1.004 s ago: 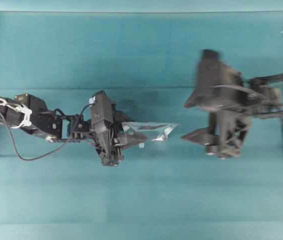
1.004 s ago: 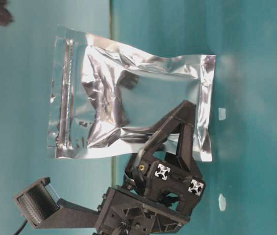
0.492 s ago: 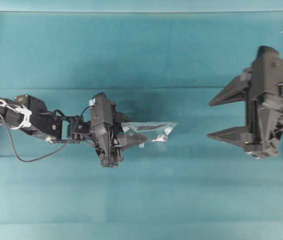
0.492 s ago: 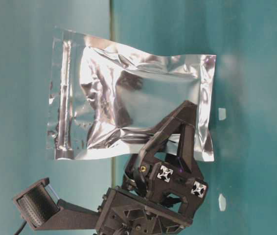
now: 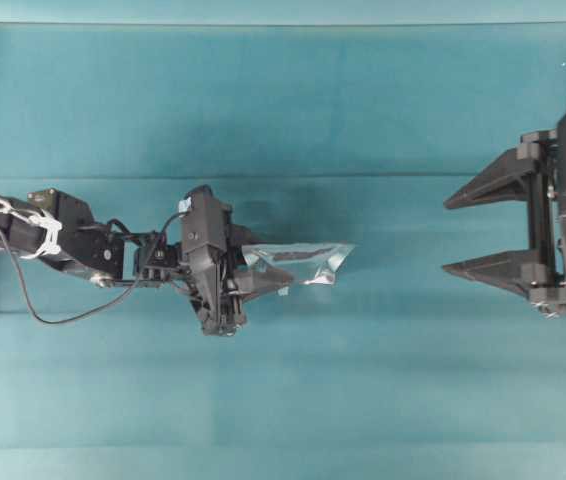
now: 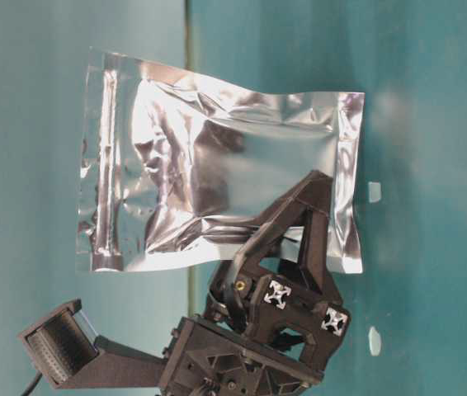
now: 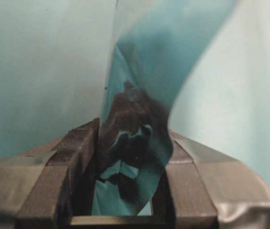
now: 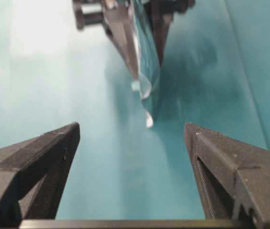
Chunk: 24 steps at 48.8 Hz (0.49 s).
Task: Hand over the silver zip bag and make it stand upright.
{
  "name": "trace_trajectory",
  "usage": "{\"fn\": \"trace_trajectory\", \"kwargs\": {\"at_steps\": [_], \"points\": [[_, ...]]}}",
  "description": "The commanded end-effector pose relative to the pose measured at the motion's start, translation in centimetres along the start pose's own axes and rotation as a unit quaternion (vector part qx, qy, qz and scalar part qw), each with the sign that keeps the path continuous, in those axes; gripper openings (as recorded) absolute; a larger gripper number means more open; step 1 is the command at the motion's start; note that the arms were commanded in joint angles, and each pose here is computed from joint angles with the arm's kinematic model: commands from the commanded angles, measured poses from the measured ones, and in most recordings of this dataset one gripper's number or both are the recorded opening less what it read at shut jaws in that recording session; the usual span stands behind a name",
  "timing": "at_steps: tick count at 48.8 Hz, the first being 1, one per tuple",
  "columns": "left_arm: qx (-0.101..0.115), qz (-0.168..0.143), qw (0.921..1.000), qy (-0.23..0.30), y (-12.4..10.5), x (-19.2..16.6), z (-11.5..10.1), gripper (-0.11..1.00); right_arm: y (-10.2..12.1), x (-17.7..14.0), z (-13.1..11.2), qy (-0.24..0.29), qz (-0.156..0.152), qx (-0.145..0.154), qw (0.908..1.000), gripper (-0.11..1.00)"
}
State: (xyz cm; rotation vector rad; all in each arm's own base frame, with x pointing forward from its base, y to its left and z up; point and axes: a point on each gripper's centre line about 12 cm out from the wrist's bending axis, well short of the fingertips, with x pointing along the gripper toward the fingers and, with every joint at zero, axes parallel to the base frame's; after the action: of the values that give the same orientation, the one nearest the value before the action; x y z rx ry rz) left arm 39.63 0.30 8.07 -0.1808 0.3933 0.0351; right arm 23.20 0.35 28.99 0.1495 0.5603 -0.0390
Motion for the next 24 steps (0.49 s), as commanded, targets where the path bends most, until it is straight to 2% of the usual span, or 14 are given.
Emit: {"fn": "trace_trajectory", "kwargs": {"at_steps": [1, 24], "points": [[0.004, -0.006, 1.0, -0.006, -0.46, -0.07, 0.36, 0.31, 0.02, -0.17, 0.43, -0.018, 0.003, 0.008, 0.9998, 0.9], [0.005, -0.006, 1.0, -0.005, -0.46, -0.07, 0.35, 0.3, -0.04, 0.06, -0.07, -0.016, 0.003, 0.008, 0.9998, 0.89]]}}
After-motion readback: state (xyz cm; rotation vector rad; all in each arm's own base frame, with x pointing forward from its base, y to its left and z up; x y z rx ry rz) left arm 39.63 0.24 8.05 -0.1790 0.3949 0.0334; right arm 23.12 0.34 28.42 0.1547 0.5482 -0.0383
